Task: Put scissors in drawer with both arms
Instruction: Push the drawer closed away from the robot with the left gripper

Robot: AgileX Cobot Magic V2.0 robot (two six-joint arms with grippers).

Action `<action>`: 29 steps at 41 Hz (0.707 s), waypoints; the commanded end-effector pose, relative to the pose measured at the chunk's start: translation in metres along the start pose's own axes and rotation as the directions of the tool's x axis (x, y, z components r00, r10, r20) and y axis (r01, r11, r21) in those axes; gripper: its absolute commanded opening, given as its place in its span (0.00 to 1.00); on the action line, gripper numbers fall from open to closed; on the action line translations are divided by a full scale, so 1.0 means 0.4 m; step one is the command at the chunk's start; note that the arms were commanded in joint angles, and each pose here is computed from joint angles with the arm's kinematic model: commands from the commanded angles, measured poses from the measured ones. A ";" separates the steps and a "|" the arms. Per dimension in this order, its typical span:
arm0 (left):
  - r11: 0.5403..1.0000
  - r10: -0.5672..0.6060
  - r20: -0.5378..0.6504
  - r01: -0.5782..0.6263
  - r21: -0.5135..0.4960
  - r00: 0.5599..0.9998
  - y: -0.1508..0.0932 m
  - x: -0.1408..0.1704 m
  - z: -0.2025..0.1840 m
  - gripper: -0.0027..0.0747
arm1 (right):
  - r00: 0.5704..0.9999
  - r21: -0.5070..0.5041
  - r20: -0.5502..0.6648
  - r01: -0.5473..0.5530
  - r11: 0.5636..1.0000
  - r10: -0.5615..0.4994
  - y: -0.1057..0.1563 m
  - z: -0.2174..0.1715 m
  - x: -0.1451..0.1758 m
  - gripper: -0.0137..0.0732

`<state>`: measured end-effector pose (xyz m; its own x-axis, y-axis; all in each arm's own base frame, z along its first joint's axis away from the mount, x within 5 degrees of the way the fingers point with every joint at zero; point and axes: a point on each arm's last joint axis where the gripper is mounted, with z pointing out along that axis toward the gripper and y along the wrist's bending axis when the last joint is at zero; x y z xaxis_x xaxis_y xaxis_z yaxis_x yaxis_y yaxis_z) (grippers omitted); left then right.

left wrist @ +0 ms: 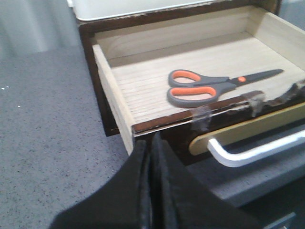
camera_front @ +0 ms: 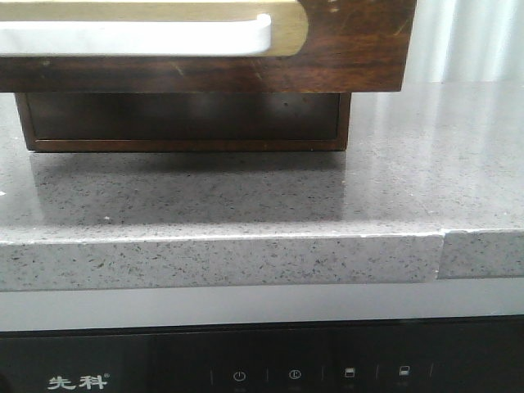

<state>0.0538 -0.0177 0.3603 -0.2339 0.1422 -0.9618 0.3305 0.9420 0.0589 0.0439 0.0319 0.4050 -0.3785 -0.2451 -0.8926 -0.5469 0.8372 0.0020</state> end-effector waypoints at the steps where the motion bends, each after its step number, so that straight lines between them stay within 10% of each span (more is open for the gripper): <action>1: 0.998 -0.003 0.209 0.016 -0.062 0.978 0.006 0.018 0.006 0.01 | 0.997 0.005 0.081 0.002 1.000 -0.003 -0.001 -0.007 -0.027 0.02; 18: 0.963 0.008 0.377 0.095 -0.252 0.926 0.012 0.333 0.079 0.01 | 0.997 0.005 0.081 0.002 1.000 -0.003 -0.001 -0.007 -0.027 0.02; 29: 0.957 0.015 0.397 0.102 -0.271 0.918 0.014 0.363 0.090 0.01 | 0.997 0.005 0.077 0.002 1.000 -0.002 -0.001 -0.006 -0.026 0.02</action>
<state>0.0562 -0.0030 0.2091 0.0542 0.0392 -0.9978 0.0517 0.9978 0.0420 0.0439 0.0320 0.4050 -0.3793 -0.2438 -0.8926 -0.5468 0.8373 0.0037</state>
